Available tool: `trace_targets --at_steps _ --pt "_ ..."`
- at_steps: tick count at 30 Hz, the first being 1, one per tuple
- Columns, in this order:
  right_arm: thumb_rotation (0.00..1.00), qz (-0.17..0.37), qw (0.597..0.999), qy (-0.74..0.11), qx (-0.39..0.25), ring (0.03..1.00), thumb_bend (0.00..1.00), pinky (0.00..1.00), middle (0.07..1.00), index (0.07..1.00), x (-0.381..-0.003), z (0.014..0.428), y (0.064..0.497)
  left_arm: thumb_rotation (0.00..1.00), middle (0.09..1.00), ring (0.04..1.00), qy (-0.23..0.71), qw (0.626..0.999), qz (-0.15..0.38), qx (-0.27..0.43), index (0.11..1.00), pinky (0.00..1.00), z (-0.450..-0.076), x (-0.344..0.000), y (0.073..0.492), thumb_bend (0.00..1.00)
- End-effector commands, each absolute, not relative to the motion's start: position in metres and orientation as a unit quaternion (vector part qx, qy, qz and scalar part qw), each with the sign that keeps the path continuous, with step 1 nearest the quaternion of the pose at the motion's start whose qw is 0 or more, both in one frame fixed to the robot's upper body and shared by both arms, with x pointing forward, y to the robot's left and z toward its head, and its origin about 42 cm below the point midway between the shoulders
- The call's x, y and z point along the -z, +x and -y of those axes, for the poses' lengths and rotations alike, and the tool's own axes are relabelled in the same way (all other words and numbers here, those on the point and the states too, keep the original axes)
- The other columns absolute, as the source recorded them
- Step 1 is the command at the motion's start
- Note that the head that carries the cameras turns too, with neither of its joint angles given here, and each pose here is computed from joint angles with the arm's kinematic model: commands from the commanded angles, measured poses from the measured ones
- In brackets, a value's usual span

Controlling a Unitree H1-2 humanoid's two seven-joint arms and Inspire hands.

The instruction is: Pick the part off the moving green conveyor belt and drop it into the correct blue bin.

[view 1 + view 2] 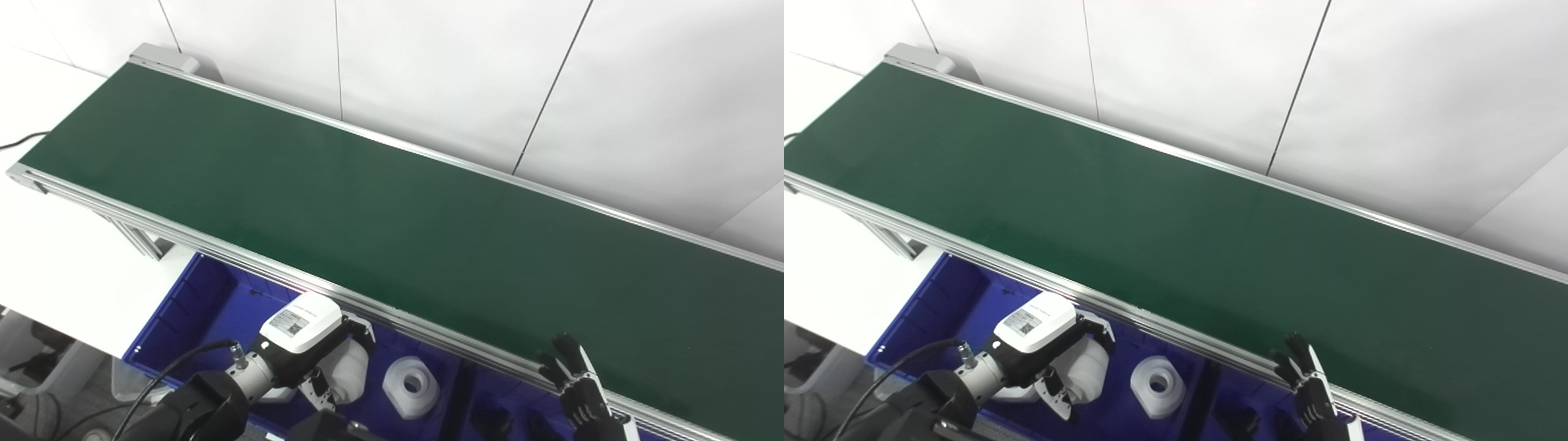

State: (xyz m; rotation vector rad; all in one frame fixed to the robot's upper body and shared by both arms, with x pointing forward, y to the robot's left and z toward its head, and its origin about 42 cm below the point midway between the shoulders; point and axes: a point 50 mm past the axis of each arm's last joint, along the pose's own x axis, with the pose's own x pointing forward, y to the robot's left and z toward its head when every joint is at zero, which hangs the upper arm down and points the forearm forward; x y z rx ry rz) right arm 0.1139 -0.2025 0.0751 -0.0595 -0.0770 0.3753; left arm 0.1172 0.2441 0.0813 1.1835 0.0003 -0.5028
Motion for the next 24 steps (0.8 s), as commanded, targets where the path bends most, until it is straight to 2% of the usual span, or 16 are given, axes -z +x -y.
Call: trace_targets --at_steps 1,2,3,4,5,6,7,9,13,20,22,24 --pt "0.89 0.061 0.98 -0.027 -0.189 0.874 0.9 0.86 0.947 0.947 -0.084 0.201 0.115 0.07 0.634 0.587 0.568 0.793 0.024 0.219 0.576 0.52 -0.245 -0.091 0.12 0.68" --pt "0.89 0.061 0.98 -0.026 -0.189 0.874 0.89 0.86 0.947 0.947 -0.084 0.201 0.114 0.09 0.658 0.618 0.575 0.788 0.02 0.22 0.619 0.54 -0.245 -0.093 0.119 0.77" --pt "0.89 0.06 0.98 -0.026 -0.188 0.872 0.9 0.86 0.946 0.947 -0.084 0.201 0.114 0.3 0.743 0.712 0.58 0.784 0.017 0.22 0.726 0.65 -0.245 -0.094 0.119 0.91" --pt "0.89 0.06 0.98 -0.026 -0.188 0.871 0.9 0.86 0.946 0.947 -0.085 0.201 0.114 0.37 0.772 0.744 0.584 0.781 0.014 0.22 0.762 0.69 -0.245 -0.095 0.118 0.95" --pt "0.89 0.06 0.98 -0.025 -0.188 0.871 0.9 0.86 0.944 0.948 -0.085 0.201 0.114 0.54 0.845 0.834 0.587 0.779 0.011 0.221 0.838 0.8 -0.246 -0.096 0.117 0.99" --pt "0.89 0.06 0.98 -0.025 -0.188 0.872 0.9 0.86 0.943 0.949 -0.085 0.201 0.114 0.63 0.89 0.887 0.59 0.776 0.009 0.223 0.881 0.87 -0.246 -0.097 0.116 1.0" --pt "0.89 0.059 0.98 -0.025 -0.189 0.872 0.9 0.86 0.943 0.949 -0.085 0.201 0.114 0.64 0.899 0.898 0.593 0.773 0.008 0.226 0.889 0.88 -0.246 -0.098 0.115 1.0" --pt "0.89 0.057 0.98 -0.024 -0.19 0.874 0.91 0.86 0.944 0.95 -0.085 0.201 0.114 0.73 0.962 0.955 0.595 0.769 0.009 0.232 0.947 0.97 -0.247 -0.098 0.114 1.0" --pt "0.88 0.057 0.98 -0.023 -0.191 0.875 0.9 0.86 0.945 0.952 -0.085 0.2 0.114 0.78 0.999 0.982 0.592 0.77 0.016 0.237 0.998 1.0 -0.248 -0.098 0.113 1.0" --pt "0.88 0.057 0.98 -0.023 -0.189 0.872 0.9 0.86 0.944 0.95 -0.085 0.201 0.115 0.79 0.994 0.973 0.58 0.777 0.027 0.243 1.0 0.98 -0.247 -0.099 0.113 1.0" --pt "0.89 0.058 0.98 -0.025 -0.19 0.872 0.9 0.86 0.946 0.95 -0.085 0.202 0.114 0.79 0.975 0.952 0.558 0.794 0.047 0.236 0.989 0.95 -0.246 -0.101 0.113 1.0" --pt "0.89 0.059 0.979 -0.028 -0.191 0.872 0.9 0.86 0.948 0.952 -0.085 0.202 0.115 0.77 0.953 0.934 0.511 0.827 0.092 0.218 0.972 0.92 -0.242 -0.106 0.113 1.0"
